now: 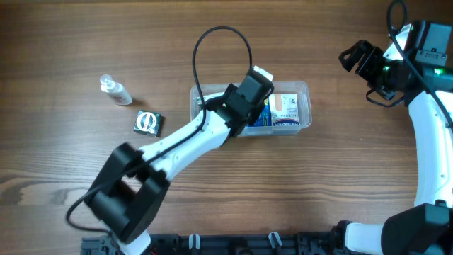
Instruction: Pack container
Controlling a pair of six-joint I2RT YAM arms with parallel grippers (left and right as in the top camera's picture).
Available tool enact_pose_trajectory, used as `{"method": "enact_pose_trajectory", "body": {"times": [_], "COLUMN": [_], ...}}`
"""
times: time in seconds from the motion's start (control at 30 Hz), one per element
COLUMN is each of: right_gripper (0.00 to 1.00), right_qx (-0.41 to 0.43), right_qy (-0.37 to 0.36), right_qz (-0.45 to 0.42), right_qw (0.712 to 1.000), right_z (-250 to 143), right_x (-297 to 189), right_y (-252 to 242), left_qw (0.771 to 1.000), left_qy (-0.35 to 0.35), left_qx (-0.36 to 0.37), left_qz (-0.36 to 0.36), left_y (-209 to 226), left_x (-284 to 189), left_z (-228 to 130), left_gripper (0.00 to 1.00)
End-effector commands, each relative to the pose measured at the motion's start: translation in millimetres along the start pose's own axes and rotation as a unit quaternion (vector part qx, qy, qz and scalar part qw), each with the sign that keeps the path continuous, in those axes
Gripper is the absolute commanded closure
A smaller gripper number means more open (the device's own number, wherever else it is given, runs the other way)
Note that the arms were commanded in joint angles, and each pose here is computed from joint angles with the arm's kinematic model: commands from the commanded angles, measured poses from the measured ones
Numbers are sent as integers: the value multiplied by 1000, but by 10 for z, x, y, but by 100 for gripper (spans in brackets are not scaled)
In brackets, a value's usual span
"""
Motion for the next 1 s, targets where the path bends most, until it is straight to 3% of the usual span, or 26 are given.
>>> {"method": "enact_pose_trajectory", "body": {"times": [0.0,0.27,0.97], "right_gripper": [0,0,0], "right_qx": [-2,-2,-2], "right_qy": [-11,-11,-11], "right_qz": [12,12,12], "right_qw": [1000,1000,1000], "right_z": [5,5,5], "right_x": [-89,-88,-88], "right_y": [46,45,45], "left_qw": [998,993,993], "left_qy": [-44,-3,57], "left_qx": [-29,-106,-101], "left_qz": [31,41,10], "left_y": [76,382,306], "left_x": [-325,-183,256], "left_z": [165,55,-187], "left_gripper": [96,96,96]}}
Point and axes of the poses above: each gripper's point midway between its finger pads, its own x axis out along the fingers, its own y axis along the line the jaws close on, z = x × y, the point moved 9 cm from there along -x, back along the fingers, and after that the axes turned 3 degrees about -x, right-handed, at the moved point
